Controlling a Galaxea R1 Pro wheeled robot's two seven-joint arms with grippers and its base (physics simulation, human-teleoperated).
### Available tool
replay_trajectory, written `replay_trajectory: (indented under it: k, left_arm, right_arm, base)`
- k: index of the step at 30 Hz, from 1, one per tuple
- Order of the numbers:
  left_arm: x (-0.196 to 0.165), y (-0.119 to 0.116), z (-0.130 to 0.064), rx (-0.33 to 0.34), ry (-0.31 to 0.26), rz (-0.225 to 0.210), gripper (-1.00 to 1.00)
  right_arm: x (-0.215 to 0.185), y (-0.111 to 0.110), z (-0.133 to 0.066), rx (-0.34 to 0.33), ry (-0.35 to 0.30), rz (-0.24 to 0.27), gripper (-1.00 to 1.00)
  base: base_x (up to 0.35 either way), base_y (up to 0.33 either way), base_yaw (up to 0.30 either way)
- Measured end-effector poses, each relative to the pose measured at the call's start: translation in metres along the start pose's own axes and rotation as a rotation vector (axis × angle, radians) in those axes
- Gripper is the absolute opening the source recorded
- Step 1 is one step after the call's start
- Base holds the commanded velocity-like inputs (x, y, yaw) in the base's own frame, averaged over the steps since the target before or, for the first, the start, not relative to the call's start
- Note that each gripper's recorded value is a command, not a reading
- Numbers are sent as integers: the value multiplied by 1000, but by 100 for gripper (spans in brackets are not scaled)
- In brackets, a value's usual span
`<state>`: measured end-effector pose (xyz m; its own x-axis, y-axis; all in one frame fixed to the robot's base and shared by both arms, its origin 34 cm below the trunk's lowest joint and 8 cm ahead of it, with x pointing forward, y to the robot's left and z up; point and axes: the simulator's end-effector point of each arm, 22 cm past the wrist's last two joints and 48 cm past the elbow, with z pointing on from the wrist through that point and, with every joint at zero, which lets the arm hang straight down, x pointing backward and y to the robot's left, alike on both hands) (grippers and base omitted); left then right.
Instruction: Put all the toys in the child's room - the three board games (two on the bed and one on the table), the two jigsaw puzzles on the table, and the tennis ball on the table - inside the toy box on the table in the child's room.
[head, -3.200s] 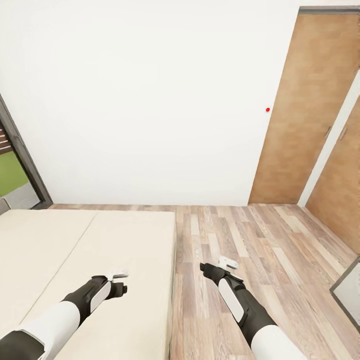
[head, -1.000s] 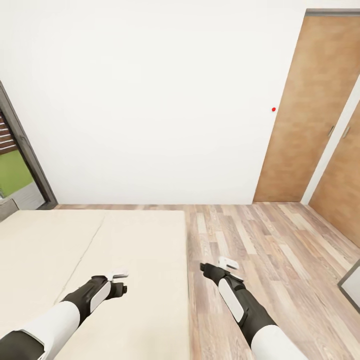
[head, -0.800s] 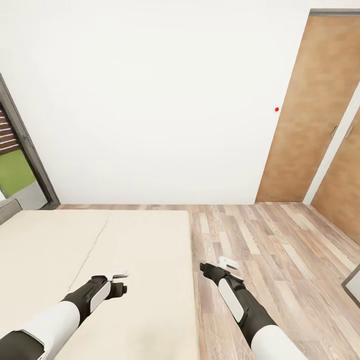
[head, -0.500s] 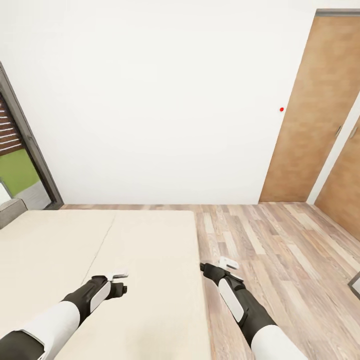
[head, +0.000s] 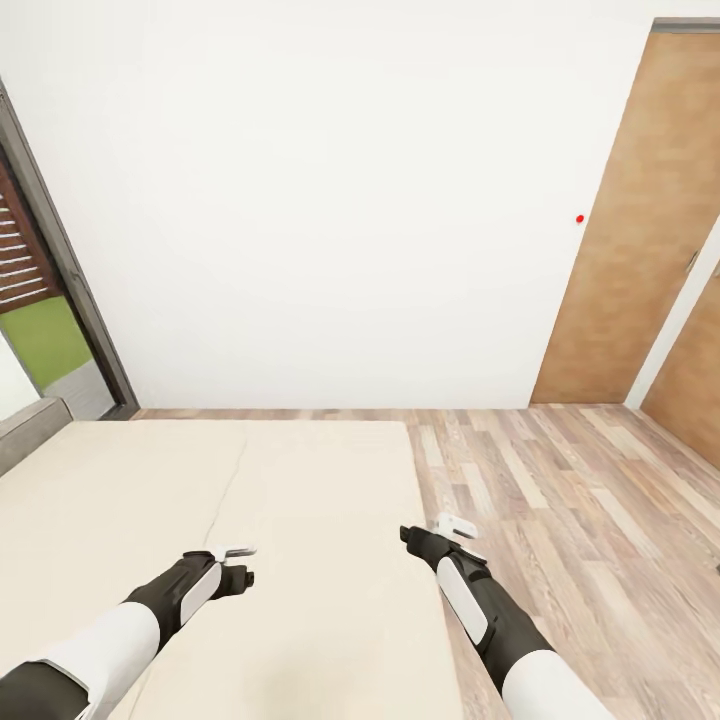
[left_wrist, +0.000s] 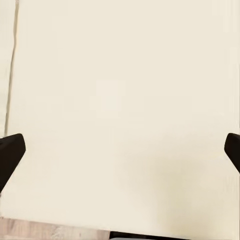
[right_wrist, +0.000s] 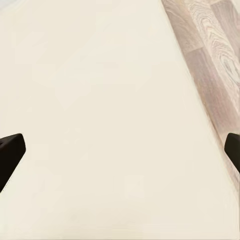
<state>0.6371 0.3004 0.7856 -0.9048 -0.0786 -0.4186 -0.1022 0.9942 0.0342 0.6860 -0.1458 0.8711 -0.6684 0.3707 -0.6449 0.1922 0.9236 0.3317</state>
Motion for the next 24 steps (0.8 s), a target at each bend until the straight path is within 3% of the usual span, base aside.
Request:
replay_trajectory:
  k: [24]
  left_arm:
    - [0, 0, 0, 0, 0, -1, 100]
  right_arm:
    - [0, 0, 0, 0, 0, 0, 100]
  base:
    - [0, 279, 0]
